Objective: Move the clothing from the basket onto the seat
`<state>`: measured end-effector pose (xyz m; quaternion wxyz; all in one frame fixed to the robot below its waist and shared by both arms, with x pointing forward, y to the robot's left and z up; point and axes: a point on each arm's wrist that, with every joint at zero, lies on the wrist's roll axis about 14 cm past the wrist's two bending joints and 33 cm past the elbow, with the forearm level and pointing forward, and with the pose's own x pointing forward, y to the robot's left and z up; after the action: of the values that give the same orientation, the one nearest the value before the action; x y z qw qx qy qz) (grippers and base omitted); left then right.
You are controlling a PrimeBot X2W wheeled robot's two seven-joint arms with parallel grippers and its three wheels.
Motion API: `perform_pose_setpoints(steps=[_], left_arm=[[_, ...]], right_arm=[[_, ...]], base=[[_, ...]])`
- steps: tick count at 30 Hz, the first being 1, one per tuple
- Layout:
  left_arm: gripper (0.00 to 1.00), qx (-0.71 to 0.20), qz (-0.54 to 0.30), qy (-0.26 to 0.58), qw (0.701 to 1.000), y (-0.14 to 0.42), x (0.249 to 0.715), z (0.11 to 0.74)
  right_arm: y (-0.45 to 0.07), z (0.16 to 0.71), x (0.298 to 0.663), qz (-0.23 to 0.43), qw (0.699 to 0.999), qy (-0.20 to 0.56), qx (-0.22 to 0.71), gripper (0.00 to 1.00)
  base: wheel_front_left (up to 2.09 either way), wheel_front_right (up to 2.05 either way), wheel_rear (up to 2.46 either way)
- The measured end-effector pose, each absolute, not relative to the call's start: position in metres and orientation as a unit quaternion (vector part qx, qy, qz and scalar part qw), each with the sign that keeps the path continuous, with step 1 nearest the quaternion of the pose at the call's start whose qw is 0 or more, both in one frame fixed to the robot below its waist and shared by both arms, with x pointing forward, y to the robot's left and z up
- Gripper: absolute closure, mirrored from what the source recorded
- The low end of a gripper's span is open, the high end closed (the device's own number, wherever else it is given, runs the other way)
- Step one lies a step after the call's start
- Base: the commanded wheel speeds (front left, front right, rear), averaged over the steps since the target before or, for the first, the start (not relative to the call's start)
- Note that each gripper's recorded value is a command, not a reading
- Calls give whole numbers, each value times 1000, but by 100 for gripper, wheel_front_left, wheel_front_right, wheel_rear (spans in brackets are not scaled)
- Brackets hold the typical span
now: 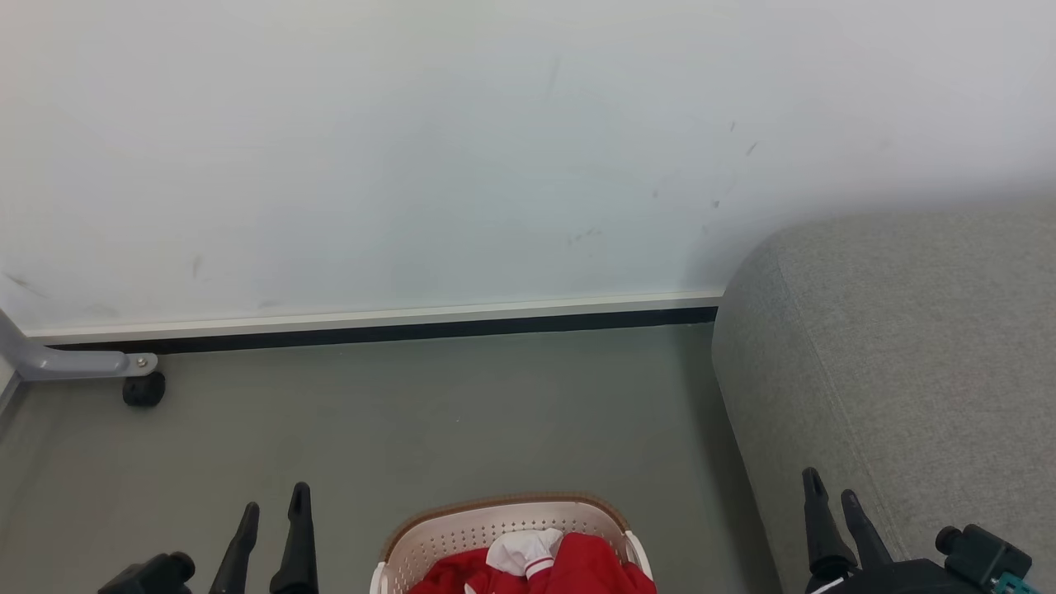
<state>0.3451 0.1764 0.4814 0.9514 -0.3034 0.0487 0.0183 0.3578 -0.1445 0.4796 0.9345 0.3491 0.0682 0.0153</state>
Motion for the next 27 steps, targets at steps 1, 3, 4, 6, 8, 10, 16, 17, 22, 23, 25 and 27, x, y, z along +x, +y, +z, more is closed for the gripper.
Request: perform_pose_setpoints(steps=[1,3,4,6,8,10,16,17,22,23,25,27], left_arm=[[0,-298,18,46,953,177,344,482],[0,-286,18,44,957,177,344,483],[0,-276,19,40,960,177,344,484],[0,-265,17,36,963,177,343,486],[0,-254,19,36,966,178,342,485],[0,-238,20,34,970,179,339,484],[0,-201,21,28,979,180,336,485],[0,-196,22,27,980,181,335,485],[0,-166,19,21,986,179,333,486],[0,-161,19,18,987,179,332,486],[0,-144,17,17,989,179,330,485],[0,-134,17,17,991,179,328,485]], right_arm=[[-144,480,357,15,937,66,342,0],[-143,481,357,19,941,65,330,0],[-142,482,357,20,944,62,324,0],[-140,483,357,25,949,60,309,0],[-139,484,356,29,953,56,297,0],[-138,485,356,31,957,53,284,0],[-132,488,354,42,967,44,248,0],[-132,489,353,43,969,41,241,0],[-127,492,352,55,975,31,211,0],[-127,493,352,55,977,28,204,0],[-126,493,350,58,979,26,195,0],[-124,493,349,62,981,23,183,0]], base=[[0,0,0],[0,0,0],[0,0,0],[0,0,0],[0,0,0],[0,0,0],[0,0,0],[0,0,0],[0,0,0],[0,0,0],[0,0,0],[0,0,0]])
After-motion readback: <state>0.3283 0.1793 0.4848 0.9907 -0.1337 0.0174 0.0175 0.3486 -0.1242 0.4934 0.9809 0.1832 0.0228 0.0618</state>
